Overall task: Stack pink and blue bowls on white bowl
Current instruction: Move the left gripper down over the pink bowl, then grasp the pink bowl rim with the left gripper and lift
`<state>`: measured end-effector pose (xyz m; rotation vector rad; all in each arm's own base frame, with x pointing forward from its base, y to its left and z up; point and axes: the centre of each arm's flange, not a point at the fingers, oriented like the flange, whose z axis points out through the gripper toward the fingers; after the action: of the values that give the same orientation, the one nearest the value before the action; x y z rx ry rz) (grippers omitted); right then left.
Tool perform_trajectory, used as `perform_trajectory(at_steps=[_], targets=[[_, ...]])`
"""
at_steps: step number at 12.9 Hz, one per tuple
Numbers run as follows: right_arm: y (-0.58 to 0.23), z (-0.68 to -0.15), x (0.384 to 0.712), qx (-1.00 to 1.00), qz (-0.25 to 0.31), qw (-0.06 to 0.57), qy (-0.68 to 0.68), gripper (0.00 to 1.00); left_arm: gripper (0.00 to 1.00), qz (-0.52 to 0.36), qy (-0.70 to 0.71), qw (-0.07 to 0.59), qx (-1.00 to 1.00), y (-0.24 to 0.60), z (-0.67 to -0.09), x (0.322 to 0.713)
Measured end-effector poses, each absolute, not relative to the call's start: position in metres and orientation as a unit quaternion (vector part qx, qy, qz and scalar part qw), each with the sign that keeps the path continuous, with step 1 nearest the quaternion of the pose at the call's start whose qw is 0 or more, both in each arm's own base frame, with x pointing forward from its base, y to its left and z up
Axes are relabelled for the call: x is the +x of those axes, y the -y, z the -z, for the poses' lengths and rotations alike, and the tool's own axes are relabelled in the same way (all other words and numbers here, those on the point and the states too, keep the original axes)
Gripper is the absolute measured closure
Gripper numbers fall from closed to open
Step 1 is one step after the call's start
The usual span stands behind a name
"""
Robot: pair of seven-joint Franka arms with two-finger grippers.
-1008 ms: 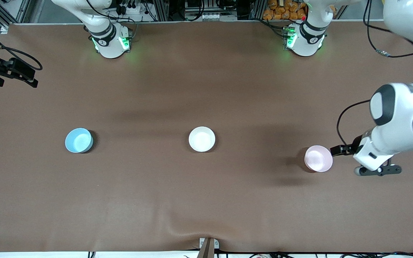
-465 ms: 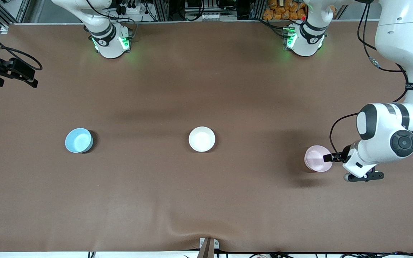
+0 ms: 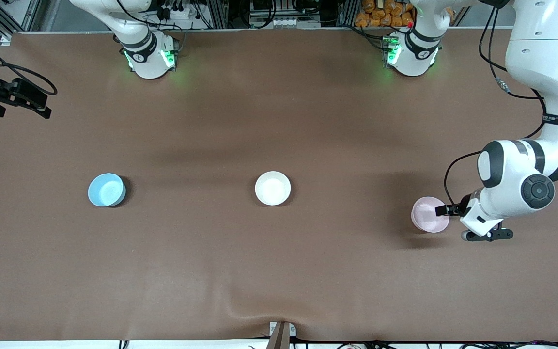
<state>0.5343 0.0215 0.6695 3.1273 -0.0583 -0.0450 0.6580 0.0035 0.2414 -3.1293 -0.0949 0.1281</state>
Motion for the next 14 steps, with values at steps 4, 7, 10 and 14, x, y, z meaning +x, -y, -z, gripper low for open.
perform_trajectory(at_steps=[4,7,10,14], targets=[[-0.021,-0.67,0.534,1.0,0.014,0.007,0.019,0.0,0.19,-0.044,0.03,0.004,-0.999,-0.003,-0.23,0.657],[-0.021,-0.67,0.534,1.0,0.014,0.007,0.019,0.0,0.3,-0.047,0.03,0.003,-0.998,-0.003,-0.219,0.656],[-0.021,-0.67,0.534,1.0,0.014,0.007,0.019,0.0,0.43,-0.049,0.03,0.003,-0.998,-0.003,-0.215,0.656],[-0.021,-0.67,0.534,1.0,0.014,0.007,0.02,0.0,0.55,-0.052,0.031,0.003,-0.998,-0.005,-0.211,0.655]])
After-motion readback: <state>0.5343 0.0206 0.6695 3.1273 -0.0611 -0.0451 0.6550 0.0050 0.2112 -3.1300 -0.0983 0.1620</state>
